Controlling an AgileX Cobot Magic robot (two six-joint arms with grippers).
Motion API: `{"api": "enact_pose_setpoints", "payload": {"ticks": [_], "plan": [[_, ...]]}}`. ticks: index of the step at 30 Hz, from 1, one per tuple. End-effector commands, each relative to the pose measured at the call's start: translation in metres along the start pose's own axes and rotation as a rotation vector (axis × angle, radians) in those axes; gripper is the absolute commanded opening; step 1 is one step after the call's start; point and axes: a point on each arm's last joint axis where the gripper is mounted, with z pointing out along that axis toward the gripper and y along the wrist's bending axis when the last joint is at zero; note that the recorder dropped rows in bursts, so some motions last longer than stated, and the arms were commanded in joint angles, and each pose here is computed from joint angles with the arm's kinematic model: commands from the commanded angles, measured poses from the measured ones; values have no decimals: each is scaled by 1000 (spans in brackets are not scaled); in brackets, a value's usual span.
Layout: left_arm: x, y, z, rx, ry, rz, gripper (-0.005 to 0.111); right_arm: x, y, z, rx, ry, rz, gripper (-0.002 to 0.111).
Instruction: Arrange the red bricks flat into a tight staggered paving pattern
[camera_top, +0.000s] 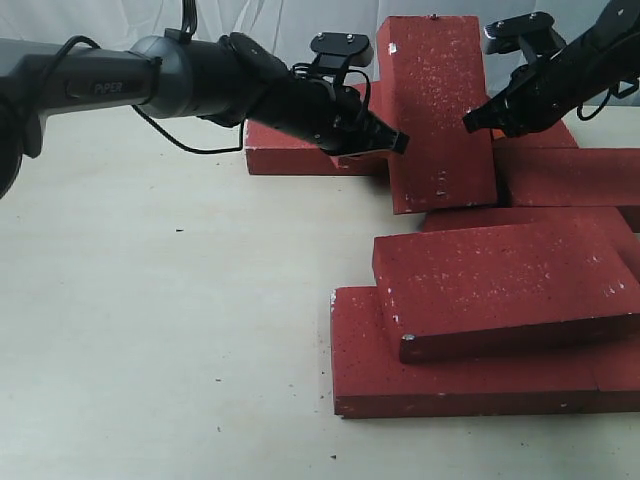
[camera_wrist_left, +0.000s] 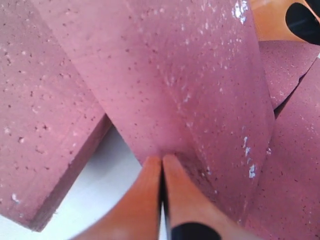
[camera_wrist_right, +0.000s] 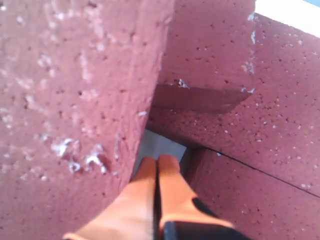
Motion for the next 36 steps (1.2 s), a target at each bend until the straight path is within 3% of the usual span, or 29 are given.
{"api": "enact_pose_setpoints", "payload": {"ticks": [1, 20, 23, 36], "plan": [[-3, 0, 2, -10, -24, -16, 0, -4, 1, -6, 0, -18, -5, -1], [0, -7, 11, -35, -39, 3, 0, -12, 11, -18, -14, -42, -21, -1], [-7, -13, 3, -21, -43, 71, 0, -16, 14, -28, -19, -56, -27, -1], [-50, -44, -52, 13, -141, 172, 0, -38, 36, -86, -26, -160, -71, -1]]}}
